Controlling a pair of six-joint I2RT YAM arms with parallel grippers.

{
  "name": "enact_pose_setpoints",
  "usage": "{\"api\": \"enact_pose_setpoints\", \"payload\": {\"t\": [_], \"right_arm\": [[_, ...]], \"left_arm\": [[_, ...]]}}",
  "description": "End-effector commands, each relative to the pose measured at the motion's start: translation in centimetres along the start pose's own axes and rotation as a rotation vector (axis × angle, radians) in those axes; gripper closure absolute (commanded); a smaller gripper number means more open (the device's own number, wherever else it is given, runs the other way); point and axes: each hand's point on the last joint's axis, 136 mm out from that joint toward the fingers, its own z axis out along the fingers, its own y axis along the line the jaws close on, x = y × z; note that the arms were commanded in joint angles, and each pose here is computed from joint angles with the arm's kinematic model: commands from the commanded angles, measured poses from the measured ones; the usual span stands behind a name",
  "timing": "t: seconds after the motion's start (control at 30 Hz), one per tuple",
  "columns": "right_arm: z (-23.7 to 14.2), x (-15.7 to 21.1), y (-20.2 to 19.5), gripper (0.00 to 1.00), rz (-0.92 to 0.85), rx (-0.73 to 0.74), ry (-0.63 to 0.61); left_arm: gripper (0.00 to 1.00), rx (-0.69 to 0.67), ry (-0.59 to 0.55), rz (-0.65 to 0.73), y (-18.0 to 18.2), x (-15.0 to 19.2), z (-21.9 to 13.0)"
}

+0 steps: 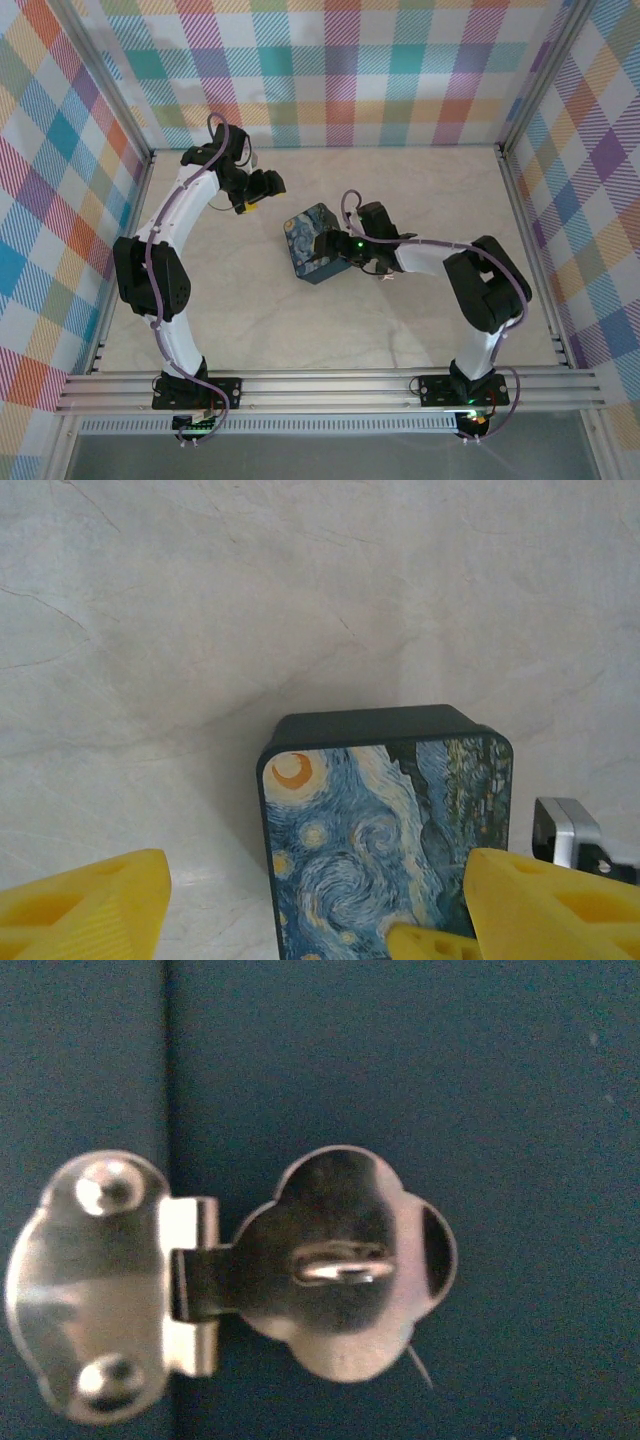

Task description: Unlock a padlock with a key

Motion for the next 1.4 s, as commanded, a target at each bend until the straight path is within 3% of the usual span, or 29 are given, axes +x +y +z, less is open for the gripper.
{"api": "enact_pose_setpoints", "payload": {"t": [0.0,0.03,0.33,0.6,0.83,1.0,1.03,1.1,1.23,1.37], "right_arm": [[0.6,-1.1,1.4,0.04,-0.053,-0.059,-0.002],[0.7,-1.0,1.3,0.0,-0.069,-0.042,0.013],[-0.5,0.0,-1.5,0.0,-0.273,0.2,0.164],[-0.5,-0.2,-2.5,0.0,-0.286,0.248,0.153],[-0.7,-0.5,-1.1,0.0,-0.263,0.199,0.141],[-4.3,-3.6,-0.1,0.0,-0.297,0.252,0.029],[-5.3,-4.4,-0.5,0.0,-0.31,0.287,0.001],[-7.5,-5.8,-1.2,0.0,-0.334,0.332,-0.056],[-12.6,-8.2,-5.5,0.0,-0.343,0.45,-0.232],[-17.4,-8.9,-9.4,0.0,-0.418,0.578,-0.421]], "left_arm": [[0.23,0.031,-0.043,0.004,-0.6,-0.5,-2.5],[0.23,0.029,-0.044,0.006,-0.6,-0.4,-2.5],[0.23,0.038,-0.045,0.015,-0.7,-0.5,-2.5],[0.23,0.036,-0.016,0.007,-0.3,0.5,-1.5],[0.23,-0.002,-0.017,0.021,0.7,1.2,-1.9],[0.22,-0.11,-0.083,0.058,3.4,1.0,-1.5],[0.19,-0.127,-0.107,0.066,3.9,0.9,-1.3],[0.01,-0.199,-0.166,0.054,5.7,0.7,-1.4],[0.0,-0.377,-0.375,0.077,9.9,-0.5,-2.5],[0.0,-0.512,-0.552,0.223,13.8,-0.5,-2.0]]}}
